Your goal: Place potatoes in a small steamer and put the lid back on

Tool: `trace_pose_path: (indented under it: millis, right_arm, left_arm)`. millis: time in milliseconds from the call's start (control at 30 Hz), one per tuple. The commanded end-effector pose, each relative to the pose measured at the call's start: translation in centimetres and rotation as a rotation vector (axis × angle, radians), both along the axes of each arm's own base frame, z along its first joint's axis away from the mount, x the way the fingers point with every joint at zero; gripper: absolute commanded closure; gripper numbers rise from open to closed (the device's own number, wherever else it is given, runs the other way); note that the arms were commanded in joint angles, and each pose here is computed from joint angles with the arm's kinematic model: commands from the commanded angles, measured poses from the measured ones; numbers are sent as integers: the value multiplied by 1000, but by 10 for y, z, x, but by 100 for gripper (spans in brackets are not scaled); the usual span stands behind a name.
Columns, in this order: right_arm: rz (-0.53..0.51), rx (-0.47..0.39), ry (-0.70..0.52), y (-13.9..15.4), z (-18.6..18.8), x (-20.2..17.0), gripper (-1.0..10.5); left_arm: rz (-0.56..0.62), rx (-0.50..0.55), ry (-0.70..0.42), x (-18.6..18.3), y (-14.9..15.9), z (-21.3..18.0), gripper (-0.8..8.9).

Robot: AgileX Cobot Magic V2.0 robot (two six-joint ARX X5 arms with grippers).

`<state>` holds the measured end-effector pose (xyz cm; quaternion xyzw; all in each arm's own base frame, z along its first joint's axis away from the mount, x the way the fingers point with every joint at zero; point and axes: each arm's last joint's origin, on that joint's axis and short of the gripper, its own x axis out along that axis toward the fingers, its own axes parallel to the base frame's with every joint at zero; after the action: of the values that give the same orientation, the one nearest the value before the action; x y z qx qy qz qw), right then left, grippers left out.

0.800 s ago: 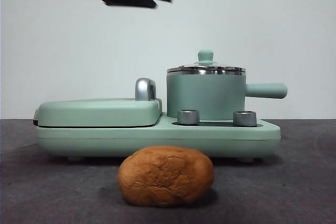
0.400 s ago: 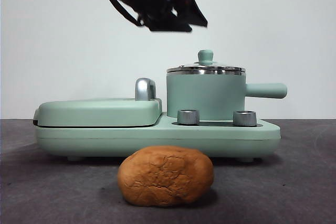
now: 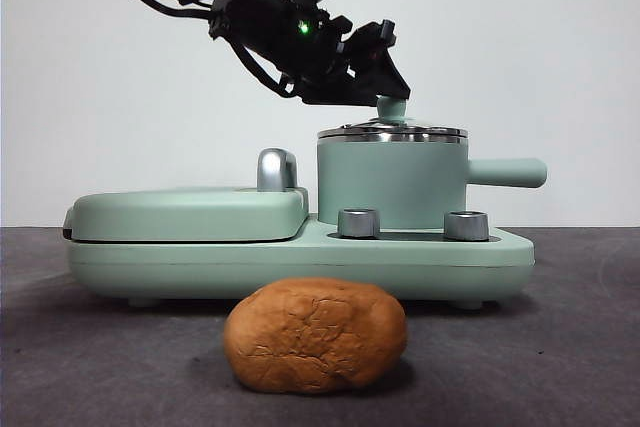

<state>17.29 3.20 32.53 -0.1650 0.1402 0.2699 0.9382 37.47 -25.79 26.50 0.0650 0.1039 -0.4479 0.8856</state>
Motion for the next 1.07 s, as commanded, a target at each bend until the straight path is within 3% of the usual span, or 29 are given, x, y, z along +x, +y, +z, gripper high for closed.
trace_pose_path:
  millis: [33, 433, 600, 900, 1067]
  right_arm:
    - [5, -1, -21, 1, 5, 1, 740]
    - [4, -1, -20, 1, 5, 1, 740]
    - [1, -2, -19, 1, 5, 1, 740]
    - [1, -3, -15, 1, 5, 1, 740]
    - [0, 0, -9, 1, 4, 1, 740]
  left_arm:
    - [-11, -4, -14, 5, -8, -4, 555]
    - [-12, 12, 7, 8, -11, -17, 576]
    - [-11, 12, 7, 8, -11, -17, 810]
    - [-6, 8, -2, 7, -10, -13, 807]
    - [11, 20, -84, 2, -6, 8, 807]
